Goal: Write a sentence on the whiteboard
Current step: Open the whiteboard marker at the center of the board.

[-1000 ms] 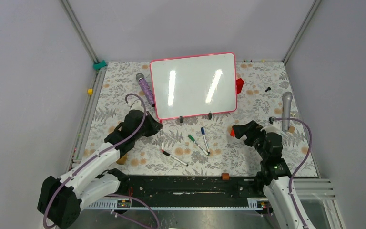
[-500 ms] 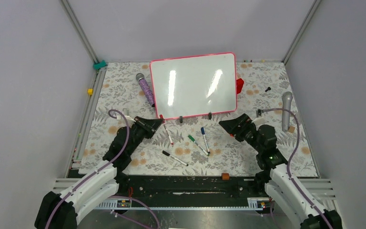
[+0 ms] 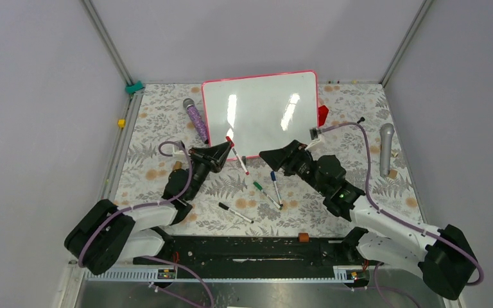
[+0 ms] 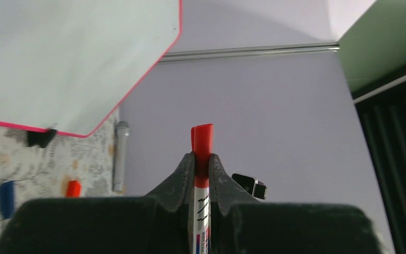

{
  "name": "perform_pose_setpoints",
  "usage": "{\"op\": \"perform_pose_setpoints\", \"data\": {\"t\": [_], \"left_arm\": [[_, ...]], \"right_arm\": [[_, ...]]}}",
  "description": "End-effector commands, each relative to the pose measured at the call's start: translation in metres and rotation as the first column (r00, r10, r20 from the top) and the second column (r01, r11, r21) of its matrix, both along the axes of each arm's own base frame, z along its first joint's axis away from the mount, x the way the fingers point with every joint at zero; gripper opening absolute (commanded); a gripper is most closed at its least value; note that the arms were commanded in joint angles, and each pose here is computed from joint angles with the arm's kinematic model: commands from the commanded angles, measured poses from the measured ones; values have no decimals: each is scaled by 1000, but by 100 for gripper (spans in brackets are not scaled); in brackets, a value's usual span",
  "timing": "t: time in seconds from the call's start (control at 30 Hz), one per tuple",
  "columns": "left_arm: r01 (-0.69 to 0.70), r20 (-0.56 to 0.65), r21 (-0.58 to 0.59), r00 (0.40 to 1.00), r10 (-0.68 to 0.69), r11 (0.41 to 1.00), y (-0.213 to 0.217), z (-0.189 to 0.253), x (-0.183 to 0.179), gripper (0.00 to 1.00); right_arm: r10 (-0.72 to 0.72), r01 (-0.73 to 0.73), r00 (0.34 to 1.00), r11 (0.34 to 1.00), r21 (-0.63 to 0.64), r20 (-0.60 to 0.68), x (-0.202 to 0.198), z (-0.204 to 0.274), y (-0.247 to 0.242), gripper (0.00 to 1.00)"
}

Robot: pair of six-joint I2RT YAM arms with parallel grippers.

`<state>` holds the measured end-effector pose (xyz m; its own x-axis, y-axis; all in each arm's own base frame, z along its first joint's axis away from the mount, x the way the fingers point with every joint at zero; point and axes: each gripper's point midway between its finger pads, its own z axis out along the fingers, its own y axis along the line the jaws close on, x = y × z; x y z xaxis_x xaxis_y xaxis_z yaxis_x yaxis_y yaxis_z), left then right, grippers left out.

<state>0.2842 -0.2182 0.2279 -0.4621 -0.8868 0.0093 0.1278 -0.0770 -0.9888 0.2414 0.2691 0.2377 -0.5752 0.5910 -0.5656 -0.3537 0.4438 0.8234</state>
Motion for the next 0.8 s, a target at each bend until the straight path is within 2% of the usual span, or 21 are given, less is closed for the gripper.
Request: {"op": "perform_pose_setpoints", "data": {"t": [0.0,0.23,0.4,0.67,0.77], "left_arm": [[13,204,-261,978,41,965,6,84,-4,0],[13,239,-238,970,46,971,2,96,-4,0],[31,235,-234,972,25,972,-2,97,-8,0],[68,210,-267,978,-11,961,-7,94,-10,0],[91,206,-269,978,-35,959,-12,93,-10,0]], "right_arm": [[-25,19,991,999,46,135,9,51,18,73],[22,-23,987,1000,4,156,3,54,30,62],[89,-84,980,996,-36,176,-4,54,37,48],[256,-237,925,966,-100,280,-29,69,50,47],[316,-293,910,948,-124,266,-36,67,56,45]]}}
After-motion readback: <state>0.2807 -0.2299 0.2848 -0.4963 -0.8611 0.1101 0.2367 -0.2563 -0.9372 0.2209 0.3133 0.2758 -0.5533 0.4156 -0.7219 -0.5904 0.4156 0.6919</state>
